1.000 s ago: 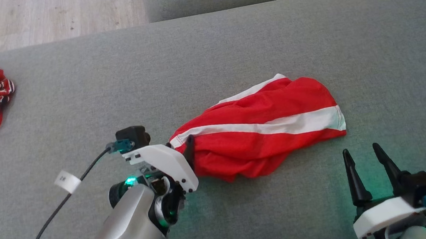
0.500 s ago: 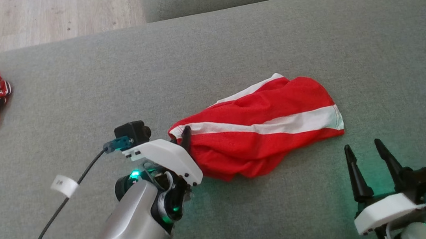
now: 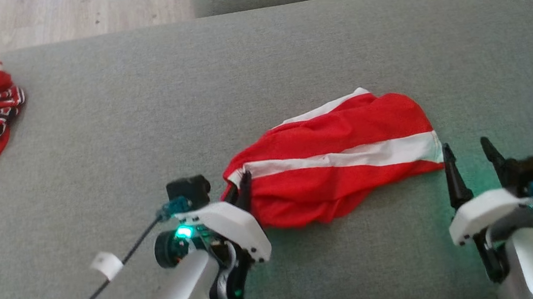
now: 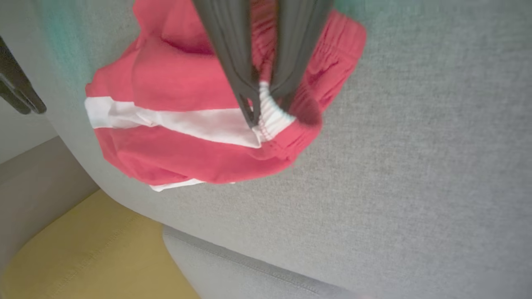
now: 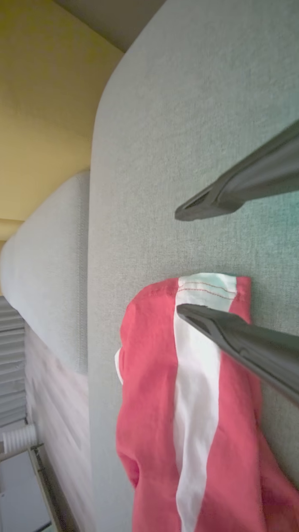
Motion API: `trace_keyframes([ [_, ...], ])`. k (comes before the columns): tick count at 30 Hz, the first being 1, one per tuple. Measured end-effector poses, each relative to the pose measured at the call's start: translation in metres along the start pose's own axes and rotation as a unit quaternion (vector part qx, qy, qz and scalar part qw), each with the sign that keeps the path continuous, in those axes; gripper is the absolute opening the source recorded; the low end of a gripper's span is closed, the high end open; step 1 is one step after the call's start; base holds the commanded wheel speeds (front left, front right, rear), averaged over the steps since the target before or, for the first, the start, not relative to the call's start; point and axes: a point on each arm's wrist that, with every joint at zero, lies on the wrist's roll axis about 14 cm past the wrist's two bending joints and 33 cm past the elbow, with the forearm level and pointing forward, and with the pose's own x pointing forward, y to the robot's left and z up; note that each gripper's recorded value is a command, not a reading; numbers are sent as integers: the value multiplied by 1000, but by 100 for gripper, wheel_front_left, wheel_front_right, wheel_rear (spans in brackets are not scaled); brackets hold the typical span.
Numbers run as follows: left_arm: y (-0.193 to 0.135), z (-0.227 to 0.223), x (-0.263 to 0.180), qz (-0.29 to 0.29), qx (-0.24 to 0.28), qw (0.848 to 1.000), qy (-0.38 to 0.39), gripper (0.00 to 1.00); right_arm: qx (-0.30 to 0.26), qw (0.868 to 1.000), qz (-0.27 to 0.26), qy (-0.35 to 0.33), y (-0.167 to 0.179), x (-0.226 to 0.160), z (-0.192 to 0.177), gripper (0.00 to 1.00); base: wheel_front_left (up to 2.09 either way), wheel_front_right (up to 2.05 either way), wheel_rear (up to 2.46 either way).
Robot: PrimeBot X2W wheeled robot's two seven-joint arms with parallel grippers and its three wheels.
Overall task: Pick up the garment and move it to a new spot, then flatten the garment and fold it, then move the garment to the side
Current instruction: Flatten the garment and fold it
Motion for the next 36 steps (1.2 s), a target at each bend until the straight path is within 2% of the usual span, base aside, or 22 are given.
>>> trace_keyframes([
  [9,5,-7,-6,6,2,1000,-9,0,-11,995,23,94,15,21,-32,100,0,0,0],
  [13,3,-8,-7,4,4,1000,-8,0,5,992,28,120,20,25,-41,100,0,0,0],
  [19,2,-9,-6,5,5,1000,-7,0,52,988,43,139,35,28,-48,100,0,0,0],
  [24,1,-10,-5,3,5,1000,-5,0,44,988,51,139,39,32,-45,100,0,0,0],
  [25,2,-10,-4,6,5,1000,-4,0,39,988,53,140,40,34,-44,91,0,0,0],
  [26,2,-10,-4,6,5,1000,-4,0,39,988,55,140,41,35,-44,87,0,0,0],
  [28,2,-10,-3,6,4,1000,-3,0,35,988,62,140,45,38,-42,69,0,0,0],
  [31,3,-10,-3,7,4,1000,-6,0,33,988,64,136,46,42,-38,49,0,0,0],
  [33,4,-10,-3,7,5,1000,-6,0,32,988,65,136,47,44,-37,43,0,0,0],
  [35,4,-9,-3,9,5,1000,-6,0,31,988,66,139,47,44,-38,32,0,0,0],
  [36,4,-9,-3,9,5,1000,-6,0,30,988,66,138,47,44,-38,19,0,0,0],
])
